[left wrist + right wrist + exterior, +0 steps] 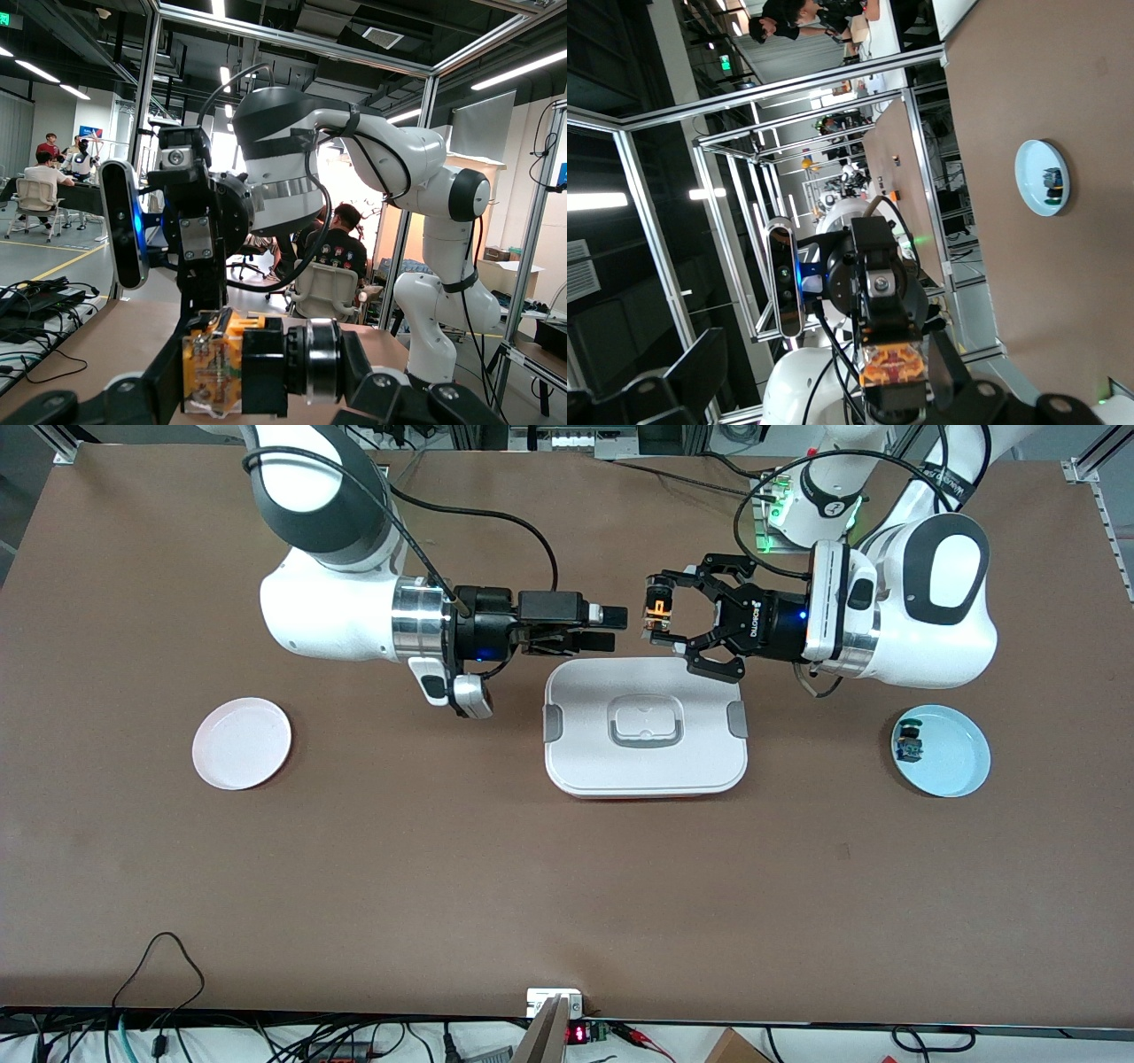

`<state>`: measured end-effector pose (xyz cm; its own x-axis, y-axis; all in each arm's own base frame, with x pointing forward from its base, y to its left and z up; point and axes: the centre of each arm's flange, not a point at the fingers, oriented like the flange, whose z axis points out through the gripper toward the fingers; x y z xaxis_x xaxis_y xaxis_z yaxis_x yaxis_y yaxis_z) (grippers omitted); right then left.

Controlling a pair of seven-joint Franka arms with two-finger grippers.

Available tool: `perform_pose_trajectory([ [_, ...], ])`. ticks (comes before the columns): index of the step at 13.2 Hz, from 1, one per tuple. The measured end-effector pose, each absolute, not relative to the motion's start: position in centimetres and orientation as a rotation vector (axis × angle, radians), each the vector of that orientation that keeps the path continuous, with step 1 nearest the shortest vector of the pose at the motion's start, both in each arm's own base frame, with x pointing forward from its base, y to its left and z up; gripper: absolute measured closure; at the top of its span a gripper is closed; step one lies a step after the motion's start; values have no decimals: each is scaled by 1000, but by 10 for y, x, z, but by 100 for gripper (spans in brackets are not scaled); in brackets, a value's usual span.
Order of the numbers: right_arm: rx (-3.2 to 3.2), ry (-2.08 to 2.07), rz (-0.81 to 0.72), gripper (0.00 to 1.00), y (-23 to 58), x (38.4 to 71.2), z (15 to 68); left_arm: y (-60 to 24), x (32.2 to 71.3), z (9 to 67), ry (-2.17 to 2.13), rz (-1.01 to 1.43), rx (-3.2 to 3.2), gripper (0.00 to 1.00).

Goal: Transfer orange switch to right arm and place
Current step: 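Hold the switch up while the right gripper reaches to grasp it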

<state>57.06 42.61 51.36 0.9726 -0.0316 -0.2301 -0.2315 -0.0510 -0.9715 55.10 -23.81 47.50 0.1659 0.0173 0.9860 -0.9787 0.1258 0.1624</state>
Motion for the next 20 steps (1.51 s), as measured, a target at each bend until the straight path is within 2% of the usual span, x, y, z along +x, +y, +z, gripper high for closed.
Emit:
perform_pose_trajectory([
  [4,-1597,208,155,0,432,574,494,-238,551,475,-1124,1011,1172,28],
  [18,-1607,116,145,0,474,542,485,-238,551,475,-1124,1011,1171,28],
  [20,-1608,118,141,3,474,543,485,-238,551,475,-1124,1011,1171,28],
])
